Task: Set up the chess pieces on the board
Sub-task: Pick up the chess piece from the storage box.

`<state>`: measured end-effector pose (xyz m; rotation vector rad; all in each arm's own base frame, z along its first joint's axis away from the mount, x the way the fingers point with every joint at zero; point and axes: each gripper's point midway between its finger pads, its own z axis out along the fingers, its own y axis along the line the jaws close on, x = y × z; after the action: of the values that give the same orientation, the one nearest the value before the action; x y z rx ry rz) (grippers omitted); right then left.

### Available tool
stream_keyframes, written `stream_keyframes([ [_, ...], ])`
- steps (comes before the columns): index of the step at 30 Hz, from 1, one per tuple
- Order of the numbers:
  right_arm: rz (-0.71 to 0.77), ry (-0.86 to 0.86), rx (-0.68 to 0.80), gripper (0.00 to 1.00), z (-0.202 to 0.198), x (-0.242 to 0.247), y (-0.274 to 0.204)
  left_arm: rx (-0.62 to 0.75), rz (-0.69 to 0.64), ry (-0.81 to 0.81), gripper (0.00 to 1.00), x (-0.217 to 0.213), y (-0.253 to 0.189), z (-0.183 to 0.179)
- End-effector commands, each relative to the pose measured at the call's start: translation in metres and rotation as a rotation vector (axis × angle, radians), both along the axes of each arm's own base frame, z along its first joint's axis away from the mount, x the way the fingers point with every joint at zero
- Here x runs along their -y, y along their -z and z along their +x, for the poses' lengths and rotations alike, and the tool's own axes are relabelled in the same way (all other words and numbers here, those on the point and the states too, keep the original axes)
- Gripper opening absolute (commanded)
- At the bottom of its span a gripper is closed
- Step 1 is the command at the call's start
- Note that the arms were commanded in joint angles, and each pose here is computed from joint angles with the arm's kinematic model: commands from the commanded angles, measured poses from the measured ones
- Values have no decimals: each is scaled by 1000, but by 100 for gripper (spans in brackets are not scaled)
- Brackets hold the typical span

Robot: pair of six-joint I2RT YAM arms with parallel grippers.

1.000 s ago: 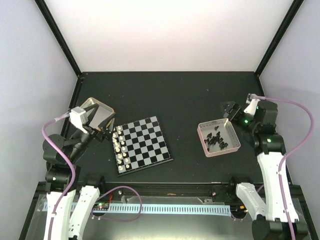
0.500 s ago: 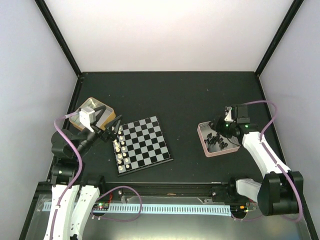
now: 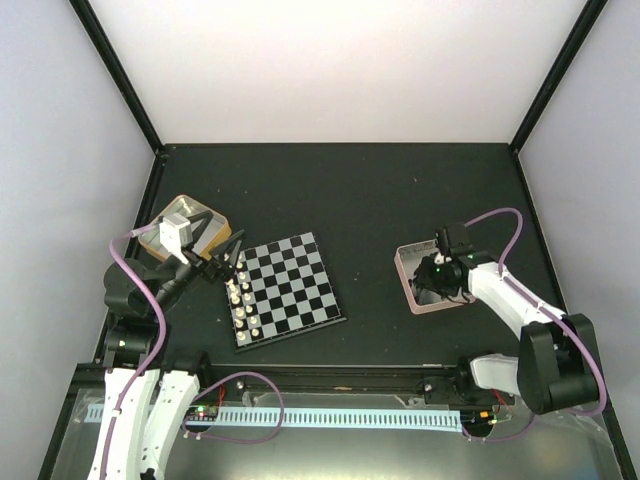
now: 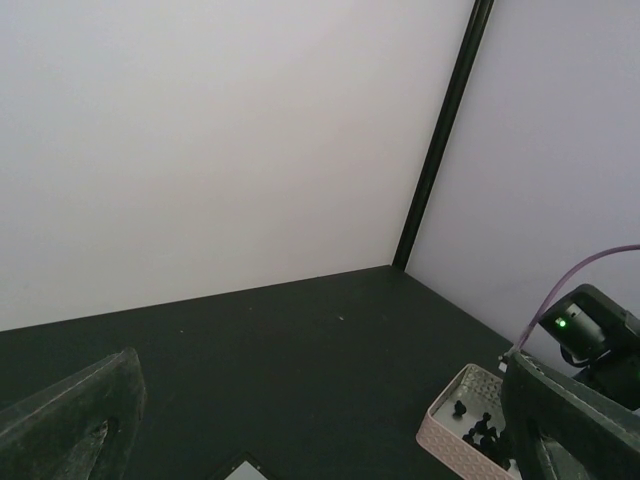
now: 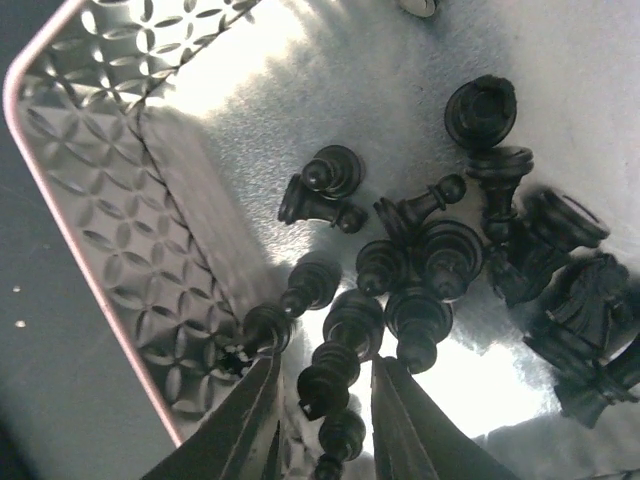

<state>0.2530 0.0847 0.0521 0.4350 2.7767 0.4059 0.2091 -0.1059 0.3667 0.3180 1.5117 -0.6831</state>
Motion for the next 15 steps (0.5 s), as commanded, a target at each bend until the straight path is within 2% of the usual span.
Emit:
stream_keyframes([
  [1,-76,9,3,24,4,10,6,34,8,8,99,1,-6,-1],
  [10,-145,9,31,3,14,18,2,34,6,-1,99,-1,-7,-2],
  [15,-192,26,137,1,25,24,-29,32,5,-6,99,-1,-7,-1],
])
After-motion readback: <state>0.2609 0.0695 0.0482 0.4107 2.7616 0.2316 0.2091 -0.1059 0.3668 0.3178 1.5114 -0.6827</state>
